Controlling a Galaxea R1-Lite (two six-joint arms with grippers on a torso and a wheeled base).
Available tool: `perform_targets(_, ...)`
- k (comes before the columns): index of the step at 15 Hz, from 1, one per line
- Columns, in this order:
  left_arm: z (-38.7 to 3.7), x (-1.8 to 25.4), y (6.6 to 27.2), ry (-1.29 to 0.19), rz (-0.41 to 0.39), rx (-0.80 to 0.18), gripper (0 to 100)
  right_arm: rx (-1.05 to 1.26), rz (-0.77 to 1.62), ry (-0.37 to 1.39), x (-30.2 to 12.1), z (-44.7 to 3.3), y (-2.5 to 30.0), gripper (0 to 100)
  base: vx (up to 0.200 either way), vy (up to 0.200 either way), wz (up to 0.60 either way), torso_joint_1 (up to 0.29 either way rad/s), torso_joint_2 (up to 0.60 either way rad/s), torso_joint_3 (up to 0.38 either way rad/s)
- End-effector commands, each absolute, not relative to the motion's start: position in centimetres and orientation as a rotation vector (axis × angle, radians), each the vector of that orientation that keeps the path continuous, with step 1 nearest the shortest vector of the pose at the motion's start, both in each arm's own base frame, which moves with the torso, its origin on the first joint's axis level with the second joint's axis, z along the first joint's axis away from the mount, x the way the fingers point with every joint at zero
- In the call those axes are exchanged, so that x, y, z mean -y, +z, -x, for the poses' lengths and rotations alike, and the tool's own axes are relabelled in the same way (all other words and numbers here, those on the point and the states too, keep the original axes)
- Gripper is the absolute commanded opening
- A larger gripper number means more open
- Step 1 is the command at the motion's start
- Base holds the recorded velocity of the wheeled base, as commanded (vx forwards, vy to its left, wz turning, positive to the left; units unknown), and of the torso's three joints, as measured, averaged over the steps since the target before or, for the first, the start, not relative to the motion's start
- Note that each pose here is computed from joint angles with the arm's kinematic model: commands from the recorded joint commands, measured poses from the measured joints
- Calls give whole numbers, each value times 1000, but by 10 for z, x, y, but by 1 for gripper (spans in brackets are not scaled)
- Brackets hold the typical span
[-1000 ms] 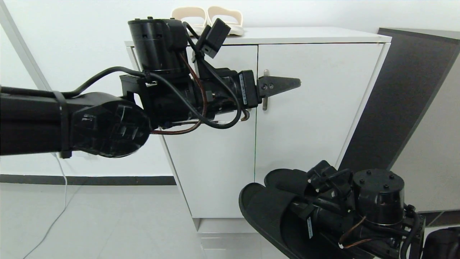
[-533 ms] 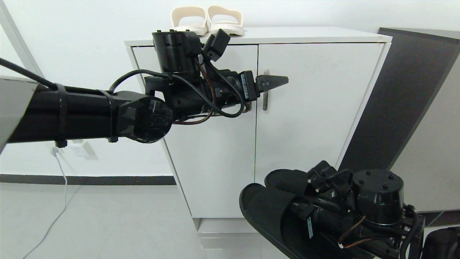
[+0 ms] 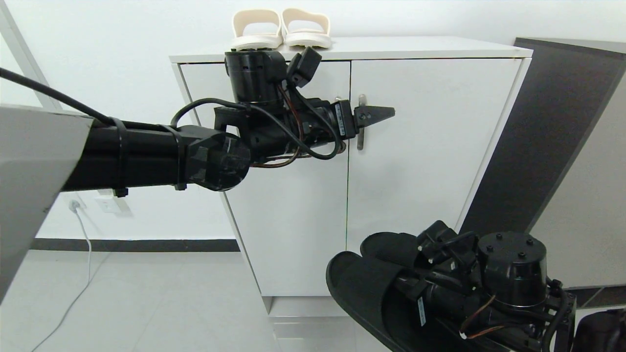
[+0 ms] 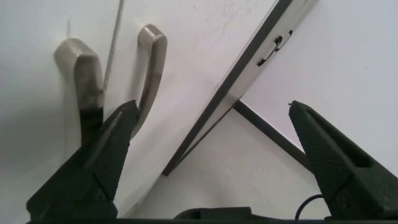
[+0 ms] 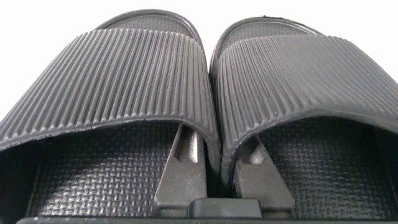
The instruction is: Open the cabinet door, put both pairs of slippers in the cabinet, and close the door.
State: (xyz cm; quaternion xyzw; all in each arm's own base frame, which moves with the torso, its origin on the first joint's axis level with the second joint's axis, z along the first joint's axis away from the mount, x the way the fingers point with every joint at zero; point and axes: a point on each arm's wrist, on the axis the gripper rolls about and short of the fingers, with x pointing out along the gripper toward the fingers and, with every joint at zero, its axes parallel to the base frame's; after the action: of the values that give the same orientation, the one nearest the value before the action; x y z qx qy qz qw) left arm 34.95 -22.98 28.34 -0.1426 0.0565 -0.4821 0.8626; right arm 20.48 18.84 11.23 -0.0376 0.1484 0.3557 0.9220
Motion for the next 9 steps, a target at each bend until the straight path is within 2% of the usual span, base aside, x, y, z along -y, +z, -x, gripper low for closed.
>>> perform_targets(1, -356, 234, 281, -1009, 299, -122, 100, -305, 77, 731, -189, -205, 112, 0, 0, 0, 0, 0, 0, 0)
perform_targets(9, -359, 237, 281, -1016, 299, -116, 100, -306, 78, 732, -188, -205, 112, 0, 0, 0, 0, 0, 0, 0)
